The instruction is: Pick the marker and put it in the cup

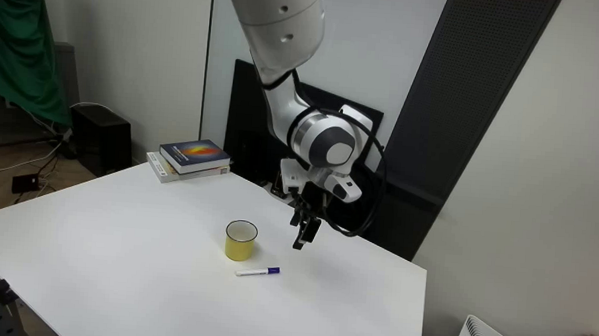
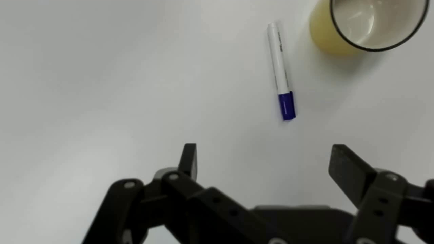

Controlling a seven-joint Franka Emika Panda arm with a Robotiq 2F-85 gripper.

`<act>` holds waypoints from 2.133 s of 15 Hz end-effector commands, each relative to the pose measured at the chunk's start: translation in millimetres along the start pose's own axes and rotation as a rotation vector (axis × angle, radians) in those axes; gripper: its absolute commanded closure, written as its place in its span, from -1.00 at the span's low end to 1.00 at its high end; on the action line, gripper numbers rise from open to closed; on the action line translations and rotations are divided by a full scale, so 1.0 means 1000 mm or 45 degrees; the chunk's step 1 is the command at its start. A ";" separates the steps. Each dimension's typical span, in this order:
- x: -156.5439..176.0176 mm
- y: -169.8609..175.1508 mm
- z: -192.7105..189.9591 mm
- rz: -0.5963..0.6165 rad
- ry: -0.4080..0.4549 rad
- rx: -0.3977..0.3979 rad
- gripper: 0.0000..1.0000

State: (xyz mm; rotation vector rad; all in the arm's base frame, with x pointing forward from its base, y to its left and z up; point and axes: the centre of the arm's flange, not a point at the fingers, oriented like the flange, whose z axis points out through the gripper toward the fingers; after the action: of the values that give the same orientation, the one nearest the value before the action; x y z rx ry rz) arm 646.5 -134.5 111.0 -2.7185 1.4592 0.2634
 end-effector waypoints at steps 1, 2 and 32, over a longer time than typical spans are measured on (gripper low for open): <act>0.030 -0.003 0.054 0.018 -0.076 -0.064 -1.00; 0.035 -0.002 0.070 0.033 -0.094 -0.083 -1.00; 0.032 -0.089 0.177 -0.447 -0.152 -0.200 -1.00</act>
State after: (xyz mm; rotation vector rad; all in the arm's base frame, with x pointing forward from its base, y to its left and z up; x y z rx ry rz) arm 691.2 -84.0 -64.6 -2.9231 1.0695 0.4719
